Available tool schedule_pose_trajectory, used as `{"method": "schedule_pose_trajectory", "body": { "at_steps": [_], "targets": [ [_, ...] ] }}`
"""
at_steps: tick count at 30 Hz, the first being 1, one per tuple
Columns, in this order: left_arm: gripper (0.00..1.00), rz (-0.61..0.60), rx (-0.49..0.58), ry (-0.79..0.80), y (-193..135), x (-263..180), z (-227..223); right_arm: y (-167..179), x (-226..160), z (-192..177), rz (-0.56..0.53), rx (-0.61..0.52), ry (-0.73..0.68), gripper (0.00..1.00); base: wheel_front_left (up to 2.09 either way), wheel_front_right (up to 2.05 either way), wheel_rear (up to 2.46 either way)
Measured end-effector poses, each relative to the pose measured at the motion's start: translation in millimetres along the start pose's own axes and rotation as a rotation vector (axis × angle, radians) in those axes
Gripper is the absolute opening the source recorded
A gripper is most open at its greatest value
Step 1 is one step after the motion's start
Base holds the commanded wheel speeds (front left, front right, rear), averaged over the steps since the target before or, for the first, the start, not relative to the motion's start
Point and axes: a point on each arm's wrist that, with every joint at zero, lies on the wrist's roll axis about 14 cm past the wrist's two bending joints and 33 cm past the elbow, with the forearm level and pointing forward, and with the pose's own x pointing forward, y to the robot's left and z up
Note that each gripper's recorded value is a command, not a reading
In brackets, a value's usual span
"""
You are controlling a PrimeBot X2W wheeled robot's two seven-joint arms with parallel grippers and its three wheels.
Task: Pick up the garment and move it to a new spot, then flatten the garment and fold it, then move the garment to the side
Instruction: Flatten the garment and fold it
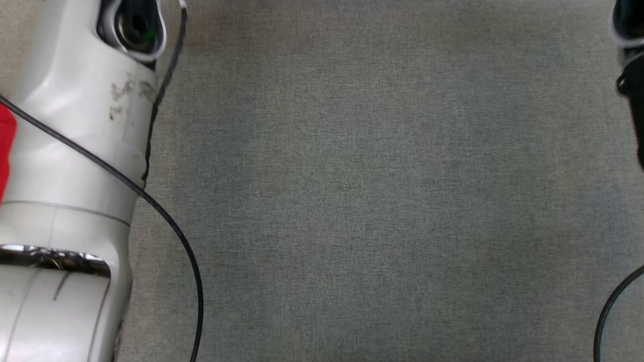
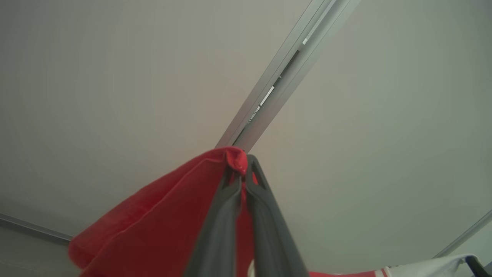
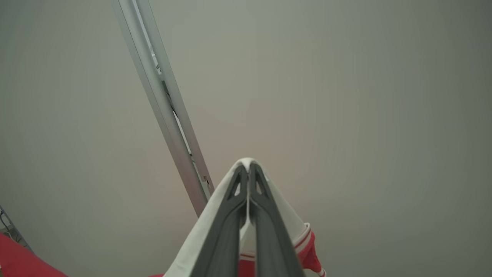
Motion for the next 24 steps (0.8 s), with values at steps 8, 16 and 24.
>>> {"method": "schedule_pose_trajectory", "body": {
  "at_steps": [8,16,24],
  "targets": [
    [0.0,0.045,0.029,0.127,18,-34,-40,-7,-42,-43,-0.044,0.06,0.129,0.0,0.0,0.0,0.0],
    [0.0,0.064,0.039,0.202,16,-77,-55,-34,-97,-59,-0.163,0.068,0.252,0.0,0.0,0.0,0.0],
    [0.0,0.077,0.113,0.29,14,-131,-69,-43,-155,-68,-0.249,0.094,0.372,0.0,0.0,0.0,0.0]
  ]
}}
